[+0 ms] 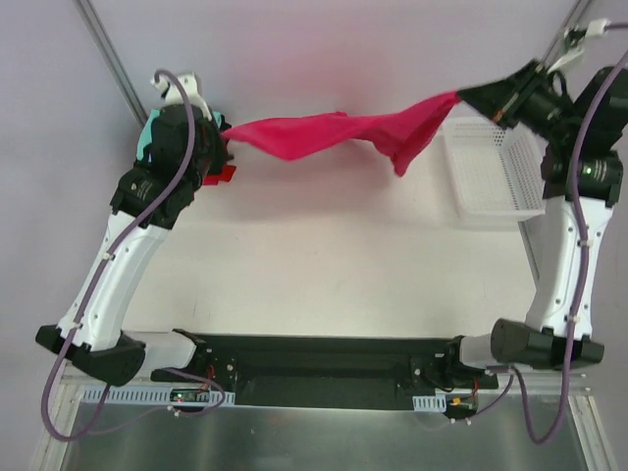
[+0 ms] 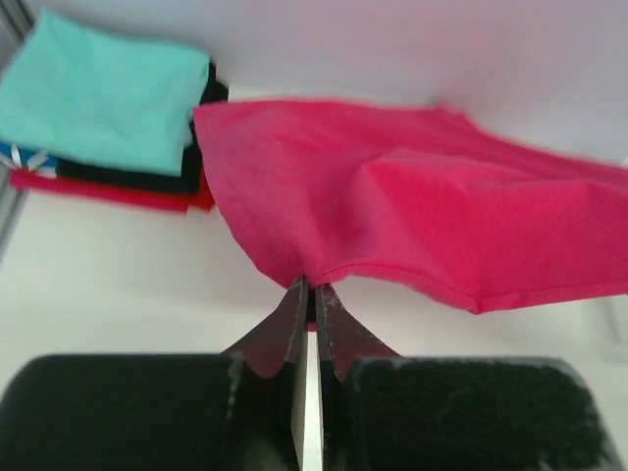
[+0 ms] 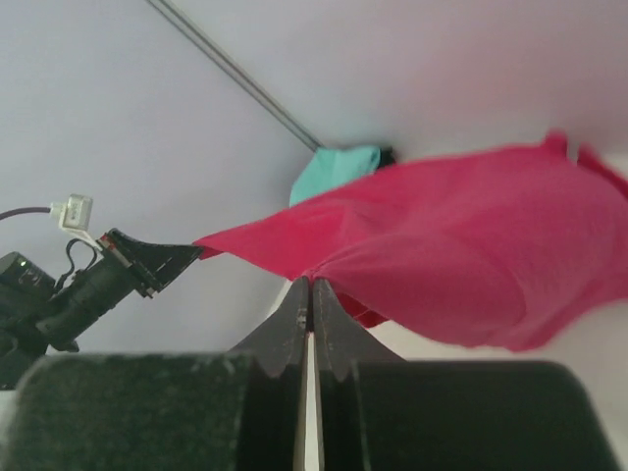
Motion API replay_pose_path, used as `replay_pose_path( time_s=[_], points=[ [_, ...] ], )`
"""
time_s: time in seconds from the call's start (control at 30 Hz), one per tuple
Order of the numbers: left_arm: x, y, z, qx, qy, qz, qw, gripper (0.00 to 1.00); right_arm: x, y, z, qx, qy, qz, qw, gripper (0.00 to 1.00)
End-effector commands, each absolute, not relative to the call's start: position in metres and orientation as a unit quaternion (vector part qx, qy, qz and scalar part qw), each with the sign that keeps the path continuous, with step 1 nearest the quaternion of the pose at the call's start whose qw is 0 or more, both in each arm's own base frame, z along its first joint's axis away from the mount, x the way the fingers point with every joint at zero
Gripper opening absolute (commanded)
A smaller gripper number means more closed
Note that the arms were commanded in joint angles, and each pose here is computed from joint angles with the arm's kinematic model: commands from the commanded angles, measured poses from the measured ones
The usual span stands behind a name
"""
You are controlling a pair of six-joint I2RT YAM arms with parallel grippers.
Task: Fold and stack the t-shirts
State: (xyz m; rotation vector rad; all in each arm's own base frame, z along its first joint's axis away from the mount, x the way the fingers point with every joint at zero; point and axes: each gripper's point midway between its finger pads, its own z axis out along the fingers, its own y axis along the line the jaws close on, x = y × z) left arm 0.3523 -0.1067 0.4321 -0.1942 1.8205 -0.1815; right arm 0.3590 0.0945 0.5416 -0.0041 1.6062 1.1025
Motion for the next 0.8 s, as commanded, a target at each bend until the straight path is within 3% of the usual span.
replay_pose_path(
  time_s=[0.0, 0.03, 0.1, 0.13, 0.2, 0.3, 0.43, 0.47, 0.5, 0.53, 0.6, 0.63, 0.7, 0.77],
  points=[
    [0.310, -0.108, 0.316, -0.089, 0.857, -0.084, 0.501, 0.00, 0.287, 0.106, 0.417, 0.014, 0.785, 0.440, 0.437, 0.01],
    [0.289, -0.099, 0.309, -0.102, 0.854, -0.090, 0.502, 0.00, 0.272, 0.112, 0.389, 0.017, 0.800, 0.437, 0.410, 0.01],
    [0.249, -0.086, 0.242, -0.143, 0.890, -0.077, 0.426, 0.00, 0.230, 0.118, 0.345, 0.022, 0.819, 0.415, 0.396, 0.01],
    [0.230, -0.083, 0.235, -0.154, 0.890, -0.096, 0.418, 0.00, 0.216, 0.125, 0.293, 0.045, 0.842, 0.419, 0.337, 0.01],
    [0.194, -0.090, 0.188, -0.170, 0.918, -0.121, 0.337, 0.00, 0.188, 0.129, 0.251, 0.060, 0.862, 0.408, 0.294, 0.01],
    [0.151, -0.089, 0.169, -0.179, 0.933, -0.142, 0.279, 0.00, 0.135, 0.139, 0.201, 0.051, 0.884, 0.405, 0.229, 0.01],
    [0.132, -0.061, 0.187, -0.190, 0.926, -0.108, 0.308, 0.00, 0.104, 0.123, 0.182, 0.043, 0.905, 0.351, 0.236, 0.01],
    [0.134, -0.058, 0.199, -0.185, 0.923, -0.105, 0.320, 0.00, 0.103, 0.120, 0.184, 0.046, 0.907, 0.340, 0.243, 0.26],
    [0.136, -0.056, 0.205, -0.180, 0.923, -0.100, 0.324, 0.22, 0.102, 0.120, 0.185, 0.046, 0.909, 0.340, 0.238, 0.57],
    [0.138, -0.057, 0.206, -0.178, 0.930, -0.087, 0.311, 0.24, 0.102, 0.119, 0.186, 0.038, 0.911, 0.336, 0.237, 0.76],
    [0.144, -0.060, 0.221, -0.179, 0.925, -0.095, 0.320, 0.15, 0.107, 0.118, 0.195, 0.034, 0.914, 0.331, 0.233, 0.75],
    [0.149, -0.064, 0.225, -0.178, 0.924, -0.099, 0.322, 0.39, 0.111, 0.117, 0.199, 0.030, 0.914, 0.326, 0.240, 0.80],
    [0.157, -0.069, 0.236, -0.178, 0.922, -0.107, 0.328, 0.40, 0.120, 0.112, 0.211, 0.032, 0.914, 0.310, 0.260, 0.81],
    [0.164, -0.078, 0.241, -0.169, 0.918, -0.127, 0.334, 0.60, 0.126, 0.113, 0.219, 0.034, 0.910, 0.315, 0.268, 0.81]
  ],
)
